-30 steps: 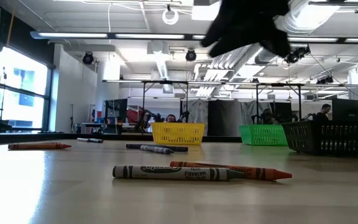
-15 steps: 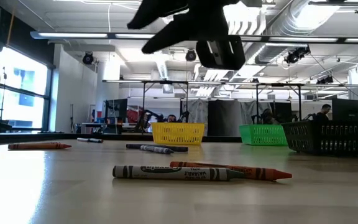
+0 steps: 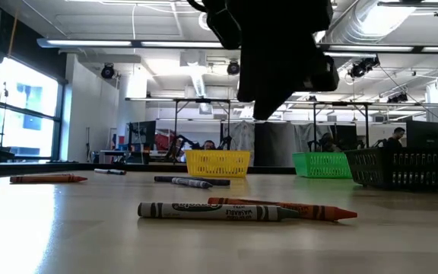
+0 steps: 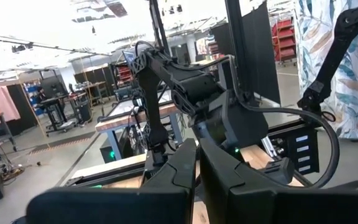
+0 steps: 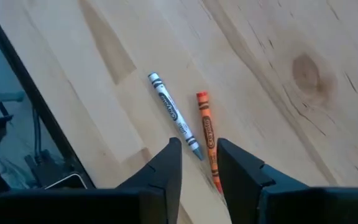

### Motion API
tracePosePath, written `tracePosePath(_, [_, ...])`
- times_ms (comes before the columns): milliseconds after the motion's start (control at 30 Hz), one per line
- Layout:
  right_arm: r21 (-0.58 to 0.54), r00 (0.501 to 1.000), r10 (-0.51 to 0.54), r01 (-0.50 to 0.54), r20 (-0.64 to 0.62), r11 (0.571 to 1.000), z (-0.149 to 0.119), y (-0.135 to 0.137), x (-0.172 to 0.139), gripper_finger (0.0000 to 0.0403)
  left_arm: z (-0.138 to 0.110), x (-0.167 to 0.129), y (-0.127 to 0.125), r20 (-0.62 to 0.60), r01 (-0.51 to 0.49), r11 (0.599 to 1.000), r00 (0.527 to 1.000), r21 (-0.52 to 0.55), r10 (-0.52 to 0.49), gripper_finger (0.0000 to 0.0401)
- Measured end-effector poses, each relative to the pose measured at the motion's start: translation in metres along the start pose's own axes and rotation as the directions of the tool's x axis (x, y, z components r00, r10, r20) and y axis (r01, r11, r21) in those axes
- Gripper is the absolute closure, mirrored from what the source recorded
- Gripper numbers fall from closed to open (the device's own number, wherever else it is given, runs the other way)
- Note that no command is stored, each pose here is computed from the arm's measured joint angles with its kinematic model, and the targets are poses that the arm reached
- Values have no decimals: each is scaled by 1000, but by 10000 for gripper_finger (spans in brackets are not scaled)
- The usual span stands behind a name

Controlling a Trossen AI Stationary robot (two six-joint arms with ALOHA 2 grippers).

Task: Sort crayons
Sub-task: Put the orange crayon into the green bin

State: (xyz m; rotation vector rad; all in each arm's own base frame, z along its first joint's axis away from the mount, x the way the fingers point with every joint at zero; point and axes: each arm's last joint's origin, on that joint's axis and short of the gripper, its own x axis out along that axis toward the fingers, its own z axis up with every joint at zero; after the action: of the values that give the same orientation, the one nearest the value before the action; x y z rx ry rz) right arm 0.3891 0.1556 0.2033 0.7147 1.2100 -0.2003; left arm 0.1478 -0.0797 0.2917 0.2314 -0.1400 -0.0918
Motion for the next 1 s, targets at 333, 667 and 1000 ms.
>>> tracePosePath(333, [26,998,-55,56,-44,998,-4,-5,22,261,-2,0,-1,-18,5,1000,1000,-22,-6,392])
tracePosePath(667, [20,992,-103,104,-70,994,-13,-7,47,261,-2,0,-1,-18,5,1000,1000,-22,-6,392])
tracePosePath(1000, [10,991,-133,133,-31,991,-17,-6,55,261,-2,0,-1,-19,5,1000,1000,-30,-5,392])
